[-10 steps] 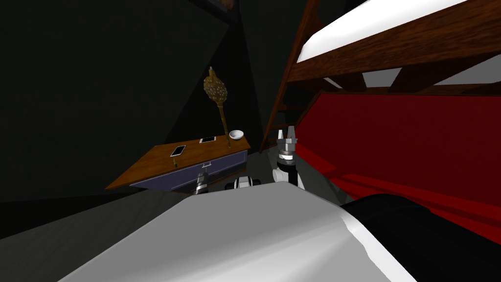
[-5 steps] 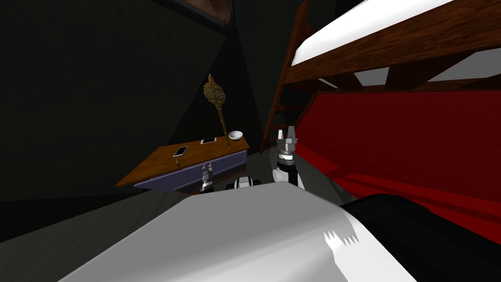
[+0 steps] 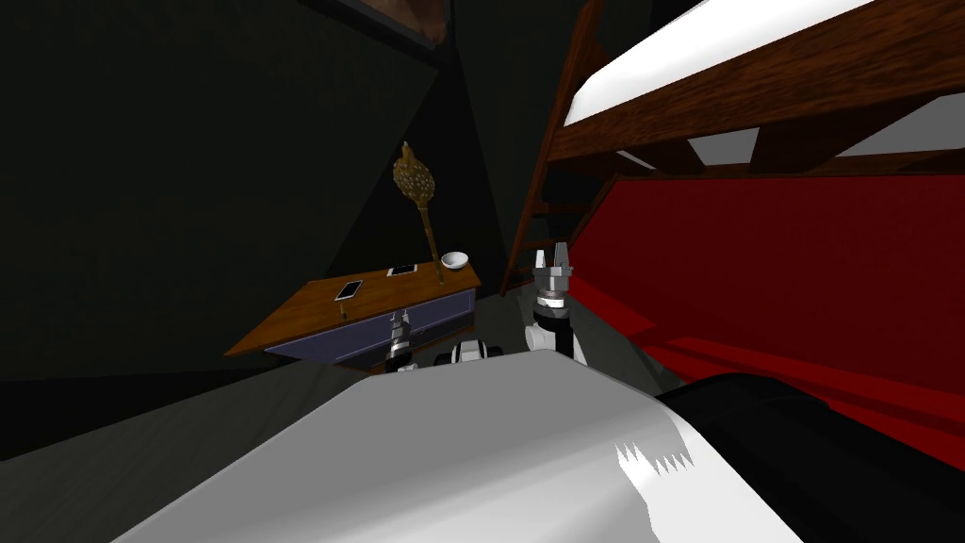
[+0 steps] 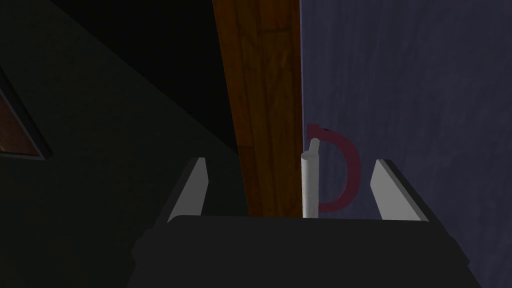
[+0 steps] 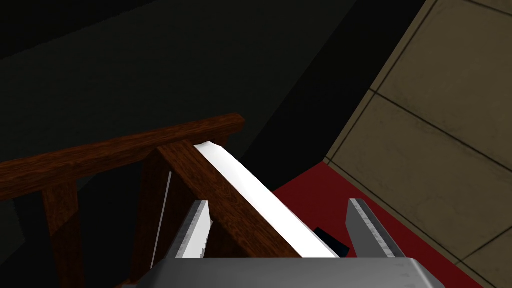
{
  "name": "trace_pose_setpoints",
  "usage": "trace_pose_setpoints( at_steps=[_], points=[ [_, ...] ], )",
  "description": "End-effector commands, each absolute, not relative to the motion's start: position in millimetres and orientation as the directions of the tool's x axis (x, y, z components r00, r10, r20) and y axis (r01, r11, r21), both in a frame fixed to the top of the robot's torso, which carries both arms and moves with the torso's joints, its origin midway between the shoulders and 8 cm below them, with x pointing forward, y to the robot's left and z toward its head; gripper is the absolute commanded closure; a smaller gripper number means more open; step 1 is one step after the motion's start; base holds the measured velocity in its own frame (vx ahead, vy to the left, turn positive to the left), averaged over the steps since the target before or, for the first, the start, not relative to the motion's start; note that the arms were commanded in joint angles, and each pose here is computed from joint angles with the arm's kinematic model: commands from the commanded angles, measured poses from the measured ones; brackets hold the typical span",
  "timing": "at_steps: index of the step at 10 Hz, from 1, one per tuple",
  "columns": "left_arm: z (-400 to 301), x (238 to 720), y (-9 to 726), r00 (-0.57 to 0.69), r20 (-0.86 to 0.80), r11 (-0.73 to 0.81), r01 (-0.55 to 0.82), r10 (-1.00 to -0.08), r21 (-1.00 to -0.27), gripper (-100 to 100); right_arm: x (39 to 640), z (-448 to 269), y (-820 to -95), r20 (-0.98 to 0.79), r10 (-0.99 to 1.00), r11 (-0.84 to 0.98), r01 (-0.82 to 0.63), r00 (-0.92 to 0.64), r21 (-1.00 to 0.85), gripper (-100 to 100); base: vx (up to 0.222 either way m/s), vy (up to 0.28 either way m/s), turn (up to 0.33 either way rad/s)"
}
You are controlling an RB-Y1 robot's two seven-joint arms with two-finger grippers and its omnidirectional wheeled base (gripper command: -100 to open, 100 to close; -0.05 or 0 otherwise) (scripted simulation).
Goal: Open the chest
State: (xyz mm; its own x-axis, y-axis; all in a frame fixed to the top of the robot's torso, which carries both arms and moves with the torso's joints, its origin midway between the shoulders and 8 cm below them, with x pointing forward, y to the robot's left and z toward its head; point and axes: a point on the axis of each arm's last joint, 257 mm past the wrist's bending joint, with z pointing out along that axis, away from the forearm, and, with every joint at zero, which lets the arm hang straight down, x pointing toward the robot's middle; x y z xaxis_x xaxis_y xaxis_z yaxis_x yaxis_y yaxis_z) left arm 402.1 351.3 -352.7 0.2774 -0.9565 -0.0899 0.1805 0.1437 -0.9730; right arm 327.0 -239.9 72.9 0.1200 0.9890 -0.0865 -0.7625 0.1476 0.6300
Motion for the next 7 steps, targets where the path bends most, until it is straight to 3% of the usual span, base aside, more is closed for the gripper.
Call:
trace_pose_setpoints(
  at_steps=[1,3,4,6,7],
  points=[
    [-359.2,382.3,348.7,0.283,-0.088,0.143,0.180,-0.955,-0.973,100,327.0,72.9,-239.9,-0.087,0.989,0.148,-0.762,0.120,0.630,0,0.000,0.011,-0.033],
    [-360.2,380.2,348.4,0.284,-0.088,0.143,0.177,-0.955,-0.974,100,327.0,72.9,-239.9,-0.087,0.989,0.148,-0.762,0.120,0.630,0,0.000,0.011,-0.010],
    [-354.9,379.4,362.6,0.282,-0.121,0.176,0.180,-0.952,-0.968,-100,327.0,72.9,-239.9,-0.087,0.989,0.148,-0.762,0.120,0.630,0,0.000,0.000,0.000],
    [-347.6,379.4,378.4,0.281,-0.155,0.212,0.186,-0.947,-0.959,-100,327.0,72.9,-239.9,-0.087,0.989,0.148,-0.762,0.120,0.630,0,-0.003,0.008,0.004],
    [-358.8,379.5,364.3,0.286,-0.101,0.155,0.172,-0.953,-0.973,-100,327.0,72.9,-239.9,-0.087,0.989,0.148,-0.762,0.120,0.630,0,-0.018,0.062,0.029]
  ],
)
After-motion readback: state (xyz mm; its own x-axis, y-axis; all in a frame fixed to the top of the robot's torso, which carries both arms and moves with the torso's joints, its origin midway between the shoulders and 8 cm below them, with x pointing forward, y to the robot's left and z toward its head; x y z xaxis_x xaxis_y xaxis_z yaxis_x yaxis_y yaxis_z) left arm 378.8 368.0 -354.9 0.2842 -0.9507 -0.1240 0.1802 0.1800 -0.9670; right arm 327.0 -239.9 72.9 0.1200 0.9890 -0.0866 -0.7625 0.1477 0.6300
